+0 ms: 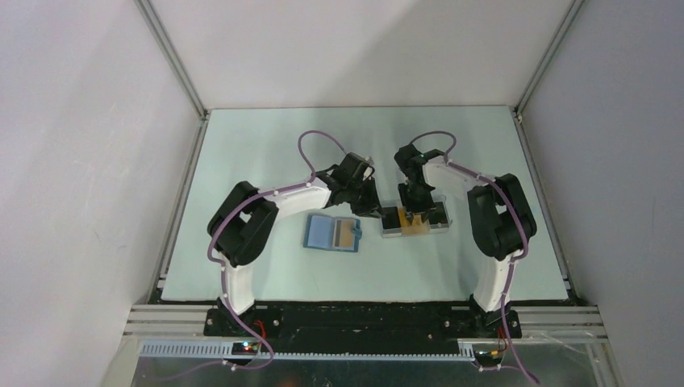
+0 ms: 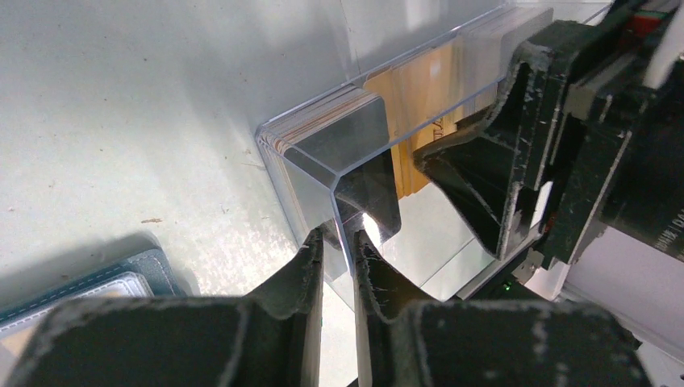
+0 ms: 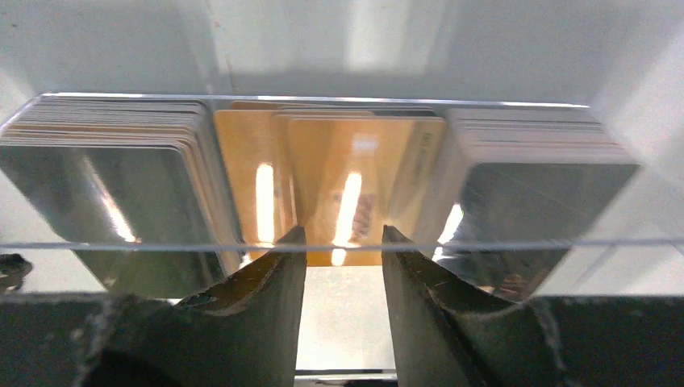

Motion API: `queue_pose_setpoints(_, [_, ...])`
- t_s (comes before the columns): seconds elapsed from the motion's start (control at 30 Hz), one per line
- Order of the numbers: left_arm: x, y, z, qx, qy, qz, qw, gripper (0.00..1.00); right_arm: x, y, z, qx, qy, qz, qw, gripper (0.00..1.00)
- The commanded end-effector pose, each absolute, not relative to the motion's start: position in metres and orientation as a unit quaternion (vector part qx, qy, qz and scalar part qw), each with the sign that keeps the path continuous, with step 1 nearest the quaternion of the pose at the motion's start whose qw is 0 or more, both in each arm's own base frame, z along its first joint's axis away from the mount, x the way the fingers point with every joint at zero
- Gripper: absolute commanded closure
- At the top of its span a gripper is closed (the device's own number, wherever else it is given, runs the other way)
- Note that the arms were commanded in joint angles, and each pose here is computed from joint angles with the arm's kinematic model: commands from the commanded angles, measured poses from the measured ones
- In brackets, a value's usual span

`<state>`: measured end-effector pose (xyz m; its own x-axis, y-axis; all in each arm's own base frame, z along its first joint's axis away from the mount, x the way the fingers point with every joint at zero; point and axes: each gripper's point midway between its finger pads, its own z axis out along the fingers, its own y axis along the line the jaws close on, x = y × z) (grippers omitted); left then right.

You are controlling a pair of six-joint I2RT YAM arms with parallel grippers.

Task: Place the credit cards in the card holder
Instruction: Pick up the credit card from the storage box.

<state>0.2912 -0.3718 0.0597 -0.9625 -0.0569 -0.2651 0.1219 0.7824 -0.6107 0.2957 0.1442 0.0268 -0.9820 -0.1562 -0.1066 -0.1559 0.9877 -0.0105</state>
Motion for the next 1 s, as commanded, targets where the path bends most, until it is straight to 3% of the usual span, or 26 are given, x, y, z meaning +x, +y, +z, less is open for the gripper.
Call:
queue_pose_setpoints(0.0, [0.282,-0.361,0.034,0.030,0.949,-0.293,0.116,0.96,0.308,0.124,0.055,-0.087,0.988,-0.065,0.114,0.55])
queue_pose_setpoints(0.37, [0.283,-0.361,0.034,0.026,0.949,-0.292,0.117,0.96,0.314,0.132,0.079,-0.086,0.986,-0.043,0.136,0.49])
queue_pose_setpoints(0.5, [0.282,-0.361,0.033,0.026,0.949,-0.291,0.116,0.96,0.313,0.149,0.071,-0.092,0.988,-0.003,0.123,0.42])
queue_pose_setpoints(0.97, [0.281,-0.360,0.030,0.026,0.950,-0.289,0.114,0.96,0.308,0.150,0.020,-0.104,0.992,-0.035,0.065,0.40])
